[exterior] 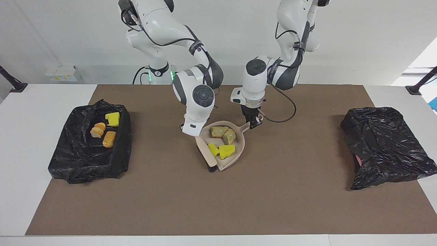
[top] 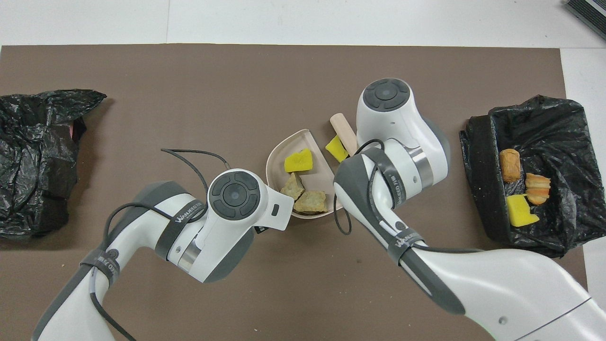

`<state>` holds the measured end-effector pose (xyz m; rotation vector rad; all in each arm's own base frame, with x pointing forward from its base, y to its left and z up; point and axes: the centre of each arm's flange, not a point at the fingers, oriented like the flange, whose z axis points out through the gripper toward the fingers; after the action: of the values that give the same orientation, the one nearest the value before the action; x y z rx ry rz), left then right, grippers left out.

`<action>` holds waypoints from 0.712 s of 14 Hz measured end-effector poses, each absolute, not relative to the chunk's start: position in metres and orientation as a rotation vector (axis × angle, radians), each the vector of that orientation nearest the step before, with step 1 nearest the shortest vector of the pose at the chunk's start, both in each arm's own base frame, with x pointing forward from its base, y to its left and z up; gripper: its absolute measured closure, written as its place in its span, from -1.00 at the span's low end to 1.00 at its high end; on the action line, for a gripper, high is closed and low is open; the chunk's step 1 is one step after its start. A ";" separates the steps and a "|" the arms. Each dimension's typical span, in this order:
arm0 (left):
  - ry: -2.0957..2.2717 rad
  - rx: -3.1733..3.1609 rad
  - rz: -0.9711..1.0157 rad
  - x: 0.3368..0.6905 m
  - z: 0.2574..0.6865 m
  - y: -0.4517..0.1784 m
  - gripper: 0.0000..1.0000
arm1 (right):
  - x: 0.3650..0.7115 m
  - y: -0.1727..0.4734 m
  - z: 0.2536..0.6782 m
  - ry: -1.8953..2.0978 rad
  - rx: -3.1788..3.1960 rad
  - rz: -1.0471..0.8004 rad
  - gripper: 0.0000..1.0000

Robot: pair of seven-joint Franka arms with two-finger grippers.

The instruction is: Sweep and dump trash in bin

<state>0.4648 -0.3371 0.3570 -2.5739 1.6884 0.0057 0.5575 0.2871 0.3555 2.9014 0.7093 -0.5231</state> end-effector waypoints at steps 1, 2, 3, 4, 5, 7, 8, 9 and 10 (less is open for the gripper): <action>1.696 -2.569 -0.001 0.465 0.357 -0.337 0.38 | 0.554 0.289 0.359 0.696 2.919 -0.540 0.50; 1.701 -2.567 -0.005 0.465 0.356 -0.337 0.38 | 0.554 0.288 0.364 0.688 2.936 -0.541 0.50; 1.716 -2.557 -0.011 0.465 0.356 -0.336 0.38 | 0.554 0.285 0.372 0.678 2.945 -0.539 0.50; 1.750 -2.534 -0.024 0.466 0.356 -0.335 0.38 | 0.553 0.280 0.382 0.665 2.952 -0.537 0.50; 1.787 -2.509 -0.042 0.469 0.356 -0.334 0.38 | 0.553 0.273 0.394 0.648 2.963 -0.527 0.50; 1.817 -2.489 -0.089 0.479 0.353 -0.324 0.38 | 0.549 0.263 0.418 0.618 2.968 -0.525 0.50; 1.822 -2.485 -0.112 0.487 0.352 -0.316 0.38 | 0.543 0.262 0.428 0.593 2.964 -0.534 0.50; 1.829 -2.489 -0.129 0.495 0.351 -0.306 0.38 | 0.537 0.262 0.439 0.559 2.960 -0.539 0.50; 1.840 -2.492 -0.139 0.503 0.350 -0.297 0.38 | 0.530 0.263 0.450 0.532 2.956 -0.539 0.50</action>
<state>0.5028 -0.2967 0.3496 -2.4917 1.8404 -0.1389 0.5303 0.2629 0.4497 2.9561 0.5318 -0.5394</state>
